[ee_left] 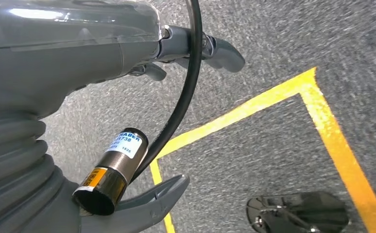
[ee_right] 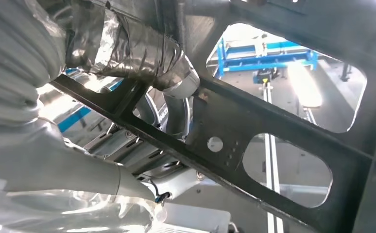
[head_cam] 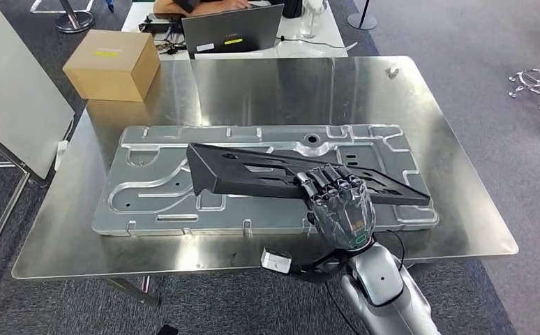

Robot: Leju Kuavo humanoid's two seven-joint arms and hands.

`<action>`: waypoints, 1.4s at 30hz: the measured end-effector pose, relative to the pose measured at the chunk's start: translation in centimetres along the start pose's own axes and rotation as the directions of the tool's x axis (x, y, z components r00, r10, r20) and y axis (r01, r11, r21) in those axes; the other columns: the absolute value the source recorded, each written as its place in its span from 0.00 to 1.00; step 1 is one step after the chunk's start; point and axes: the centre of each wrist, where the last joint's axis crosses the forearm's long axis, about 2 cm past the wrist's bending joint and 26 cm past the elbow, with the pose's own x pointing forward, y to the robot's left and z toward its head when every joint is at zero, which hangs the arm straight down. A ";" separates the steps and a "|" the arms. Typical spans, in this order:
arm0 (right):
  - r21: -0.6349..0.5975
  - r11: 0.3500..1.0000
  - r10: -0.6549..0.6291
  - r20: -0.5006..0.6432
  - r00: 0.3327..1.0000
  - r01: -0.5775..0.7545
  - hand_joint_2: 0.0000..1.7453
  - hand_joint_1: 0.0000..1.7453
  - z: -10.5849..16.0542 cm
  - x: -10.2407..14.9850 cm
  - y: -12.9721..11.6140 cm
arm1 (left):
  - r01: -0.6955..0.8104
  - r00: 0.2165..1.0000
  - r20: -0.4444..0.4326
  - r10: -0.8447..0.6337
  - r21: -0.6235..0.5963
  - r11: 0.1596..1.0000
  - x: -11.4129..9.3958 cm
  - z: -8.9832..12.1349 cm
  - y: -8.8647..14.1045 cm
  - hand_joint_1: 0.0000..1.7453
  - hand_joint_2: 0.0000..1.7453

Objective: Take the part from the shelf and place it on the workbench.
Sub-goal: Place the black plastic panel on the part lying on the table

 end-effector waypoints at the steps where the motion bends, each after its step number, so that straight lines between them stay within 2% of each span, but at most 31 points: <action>1: 0.003 1.000 -0.001 0.000 1.000 0.001 1.00 1.00 0.1 0.0 0.0 | 0.000 1.000 -0.001 0.000 0.000 1.000 0.0 0.0 0.0 0.00 1.00; 42: 0.029 1.000 0.010 -0.005 1.000 -0.010 1.00 1.00 0.6 -0.3 0.5 | -0.010 1.000 -0.006 0.010 -0.006 1.000 0.0 0.1 -0.2 0.00 1.00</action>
